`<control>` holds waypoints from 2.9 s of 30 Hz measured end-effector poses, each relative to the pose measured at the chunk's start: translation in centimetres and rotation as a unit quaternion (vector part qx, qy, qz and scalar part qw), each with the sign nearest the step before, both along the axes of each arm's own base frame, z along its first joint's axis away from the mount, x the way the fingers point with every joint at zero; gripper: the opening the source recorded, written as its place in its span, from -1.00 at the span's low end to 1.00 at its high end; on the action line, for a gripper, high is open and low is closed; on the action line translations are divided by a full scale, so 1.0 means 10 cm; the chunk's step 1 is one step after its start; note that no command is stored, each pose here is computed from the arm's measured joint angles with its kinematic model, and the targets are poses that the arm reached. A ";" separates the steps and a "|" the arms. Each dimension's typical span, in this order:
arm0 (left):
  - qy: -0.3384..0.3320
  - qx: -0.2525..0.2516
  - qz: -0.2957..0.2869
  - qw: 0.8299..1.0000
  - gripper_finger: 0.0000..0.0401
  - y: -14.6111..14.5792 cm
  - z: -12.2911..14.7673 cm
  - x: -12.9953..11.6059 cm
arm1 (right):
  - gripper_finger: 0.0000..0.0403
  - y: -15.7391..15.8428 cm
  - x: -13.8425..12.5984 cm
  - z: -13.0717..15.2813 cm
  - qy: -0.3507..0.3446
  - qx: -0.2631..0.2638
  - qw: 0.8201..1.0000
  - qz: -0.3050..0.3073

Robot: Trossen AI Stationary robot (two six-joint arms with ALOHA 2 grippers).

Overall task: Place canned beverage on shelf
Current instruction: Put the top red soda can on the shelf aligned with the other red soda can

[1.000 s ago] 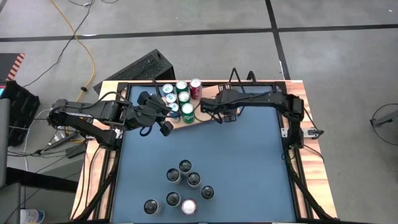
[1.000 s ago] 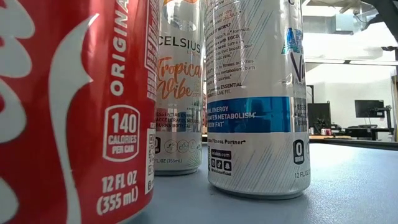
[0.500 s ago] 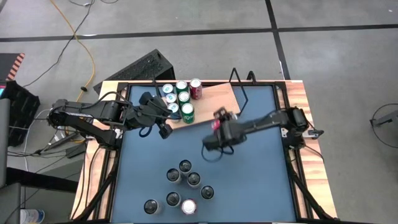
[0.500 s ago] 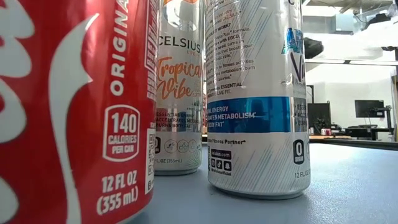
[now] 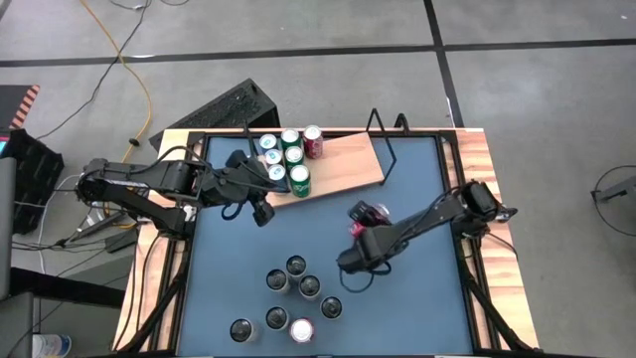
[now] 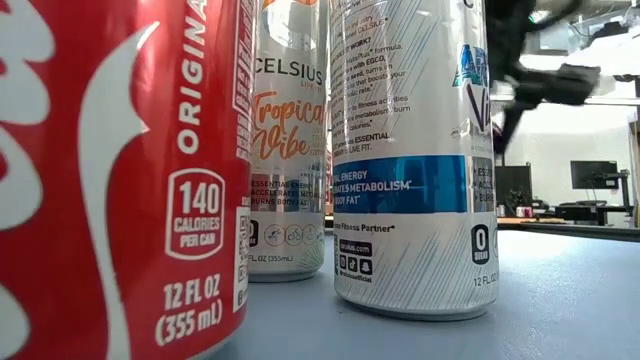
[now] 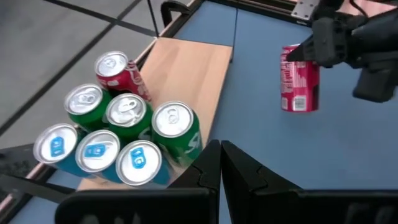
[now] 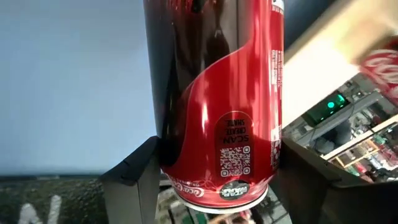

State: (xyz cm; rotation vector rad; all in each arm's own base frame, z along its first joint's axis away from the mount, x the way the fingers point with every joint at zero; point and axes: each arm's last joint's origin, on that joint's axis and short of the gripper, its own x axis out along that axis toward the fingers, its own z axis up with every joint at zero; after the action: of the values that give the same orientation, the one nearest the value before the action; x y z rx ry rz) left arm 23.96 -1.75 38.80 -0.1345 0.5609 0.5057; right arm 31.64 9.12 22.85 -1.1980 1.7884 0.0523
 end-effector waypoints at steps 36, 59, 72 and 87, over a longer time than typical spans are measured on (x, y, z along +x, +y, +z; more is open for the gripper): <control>0.029 -0.022 -0.020 0.999 -1.00 -0.03 -0.18 0.09 | 0.45 0.38 -0.24 -0.41 0.077 -0.131 0.961 0.231; 0.031 -0.023 -0.026 0.999 -1.00 -0.03 -0.18 0.09 | 0.67 0.58 -0.01 0.08 -0.203 0.022 0.979 -0.012; 0.034 -0.027 -0.048 0.998 -1.00 -0.04 -0.17 0.09 | 0.65 0.71 0.09 0.52 -0.477 0.129 0.793 -0.357; -0.066 -0.188 -0.213 0.957 -1.00 -0.19 -0.02 0.22 | 0.64 -0.06 0.62 0.88 -0.457 0.284 0.541 -0.646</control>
State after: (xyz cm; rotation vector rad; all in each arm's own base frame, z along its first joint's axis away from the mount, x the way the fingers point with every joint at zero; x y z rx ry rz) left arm 26.17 -3.61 38.64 -0.3980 0.5322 -0.0346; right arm 37.80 8.56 31.66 0.7286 1.0711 -0.6822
